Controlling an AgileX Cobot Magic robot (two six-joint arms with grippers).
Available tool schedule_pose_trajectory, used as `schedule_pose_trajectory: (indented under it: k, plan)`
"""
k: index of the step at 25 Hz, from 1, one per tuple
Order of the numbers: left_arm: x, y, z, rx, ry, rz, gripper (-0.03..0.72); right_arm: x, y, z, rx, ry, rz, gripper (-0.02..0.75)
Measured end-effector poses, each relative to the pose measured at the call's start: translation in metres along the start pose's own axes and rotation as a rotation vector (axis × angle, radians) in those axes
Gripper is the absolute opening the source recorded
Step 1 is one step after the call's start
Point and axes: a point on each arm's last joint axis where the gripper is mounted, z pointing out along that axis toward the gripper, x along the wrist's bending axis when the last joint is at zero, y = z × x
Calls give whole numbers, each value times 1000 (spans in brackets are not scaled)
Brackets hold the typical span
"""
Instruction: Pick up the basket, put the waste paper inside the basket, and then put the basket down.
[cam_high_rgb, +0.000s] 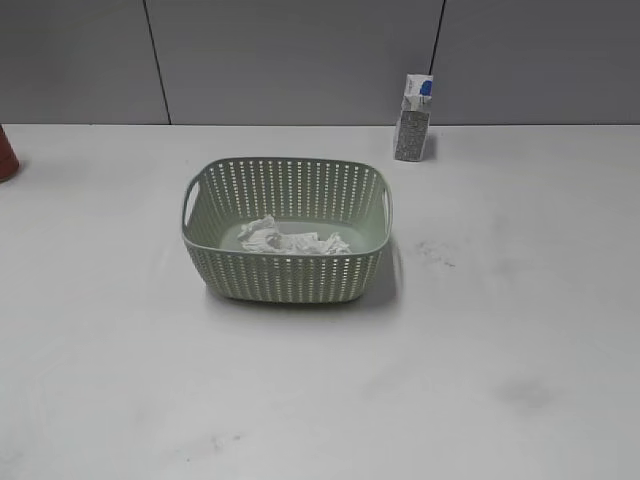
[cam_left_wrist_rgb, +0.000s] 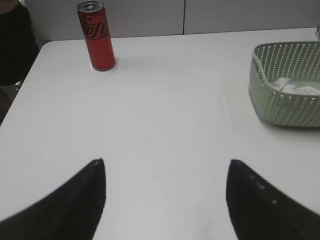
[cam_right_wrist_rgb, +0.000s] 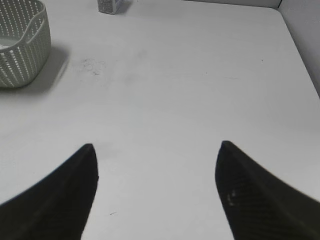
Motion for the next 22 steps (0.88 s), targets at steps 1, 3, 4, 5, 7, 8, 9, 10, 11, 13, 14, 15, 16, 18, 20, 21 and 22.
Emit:
schedule_pose_trajectory:
  k: [1,3,4,5,7,8,9,10,11,13,14,15,16,18,20,21,22]
  plan:
    - [0,0,0,0,0,2,566,0,0,0,0,0,0,582]
    - [0,0,0,0,0,1,566,0,0,0,0,0,0,582]
    - [0,0,0,0,0,1,566,0,0,0,0,0,0,582]
    - [0,0,0,0,0,1,566,0,0,0,0,0,0,582]
    - [0,0,0,0,0,1,566,0,0,0,0,0,0,582]
    - [0,0,0,0,0,1,566,0,0,0,0,0,0,582]
    - [0,0,0,0,0,1,566,0,0,0,0,0,0,582]
    - [0,0,0,0,0,1,566,0,0,0,0,0,0,582]
    - [0,0,0,0,0,1,566,0,0,0,0,0,0,582]
    - [0,0,0,0,0,1,566,0,0,0,0,0,0,582]
    - [0,0,0,0,0,1,566,0,0,0,0,0,0,582]
    - [0,0,0,0,0,1,565,0,0,0,0,0,0,582]
    - [0,0,0,0,0,1,565,0,0,0,0,0,0,582]
    - [0,0,0,0,0,1,565,0,0,0,0,0,0,582]
    - [0,0,0,0,0,1,565,0,0,0,0,0,0,582]
    - [0,0,0,0,0,1,565,0,0,0,0,0,0,582]
    - [0,0,0,0,0,1,565,0,0,0,0,0,0,582]
